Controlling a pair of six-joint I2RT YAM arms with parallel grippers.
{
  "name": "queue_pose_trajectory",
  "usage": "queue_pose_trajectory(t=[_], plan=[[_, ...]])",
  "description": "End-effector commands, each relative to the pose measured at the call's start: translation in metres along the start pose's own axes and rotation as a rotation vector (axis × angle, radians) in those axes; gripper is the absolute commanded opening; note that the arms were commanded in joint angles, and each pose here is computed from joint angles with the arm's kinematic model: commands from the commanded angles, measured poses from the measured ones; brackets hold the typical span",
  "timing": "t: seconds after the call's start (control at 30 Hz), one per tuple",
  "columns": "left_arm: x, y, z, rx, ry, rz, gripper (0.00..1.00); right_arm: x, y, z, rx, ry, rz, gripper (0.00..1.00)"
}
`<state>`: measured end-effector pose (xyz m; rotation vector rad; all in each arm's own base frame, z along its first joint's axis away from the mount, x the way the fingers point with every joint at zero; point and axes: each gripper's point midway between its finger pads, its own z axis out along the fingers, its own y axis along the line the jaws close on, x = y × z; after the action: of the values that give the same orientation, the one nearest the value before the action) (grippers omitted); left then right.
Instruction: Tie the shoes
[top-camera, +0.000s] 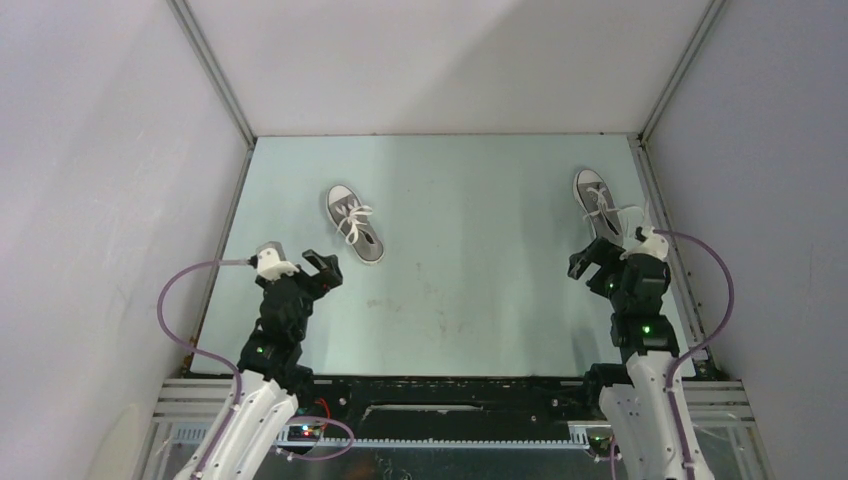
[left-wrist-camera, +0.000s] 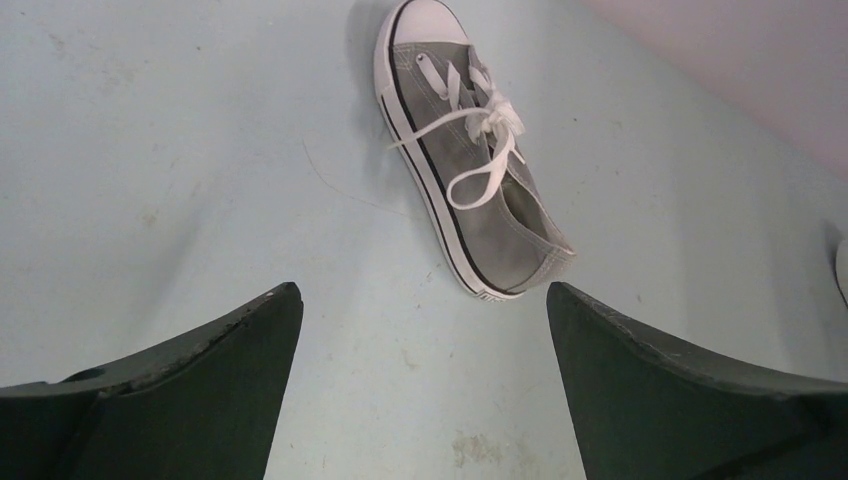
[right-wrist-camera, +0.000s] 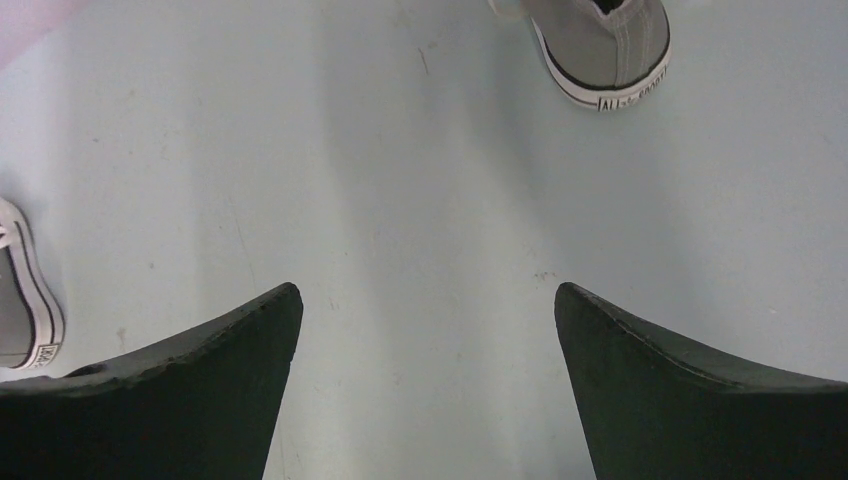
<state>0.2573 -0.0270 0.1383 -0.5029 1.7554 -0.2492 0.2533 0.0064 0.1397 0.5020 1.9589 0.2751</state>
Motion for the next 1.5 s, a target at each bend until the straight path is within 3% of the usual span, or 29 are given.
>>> queue_pose_trajectory(t=[0.0, 0.1, 0.2, 0.4, 0.5, 0.77, 1.13, 1.37, 1.47], plan=[[-0.003, -0.017, 0.001, 0.090, -0.005, 0.017, 1.00, -0.036, 0.012, 0.012, 0.006, -0.043, 0.012, 1.00], [-0.001, -0.025, 0.001, 0.133, 0.007, 0.029, 1.00, -0.051, 0.007, 0.024, 0.063, -0.039, 0.020, 1.00], [0.003, -0.038, 0.002, 0.207, 0.022, 0.033, 1.00, -0.069, -0.010, 0.037, 0.171, -0.031, 0.037, 0.88], [0.016, -0.051, 0.003, 0.278, 0.084, 0.051, 1.00, -0.083, -0.022, 0.073, 0.209, 0.057, -0.030, 0.82], [0.018, -0.054, 0.004, 0.290, 0.103, 0.052, 1.00, -0.079, -0.031, 0.098, 0.235, 0.131, -0.070, 0.70], [0.021, -0.058, 0.003, 0.310, 0.117, 0.055, 1.00, -0.063, -0.069, 0.143, 0.395, 0.242, -0.086, 0.67], [0.024, -0.060, 0.005, 0.317, 0.139, 0.055, 1.00, -0.028, -0.086, 0.183, 0.427, 0.374, -0.124, 0.66], [0.025, -0.060, 0.006, 0.316, 0.142, 0.052, 1.00, -0.034, -0.083, 0.184, 0.517, 0.374, -0.223, 0.72], [0.028, -0.064, 0.005, 0.335, 0.157, 0.051, 1.00, -0.039, -0.074, 0.188, 0.461, 0.368, -0.234, 0.64]])
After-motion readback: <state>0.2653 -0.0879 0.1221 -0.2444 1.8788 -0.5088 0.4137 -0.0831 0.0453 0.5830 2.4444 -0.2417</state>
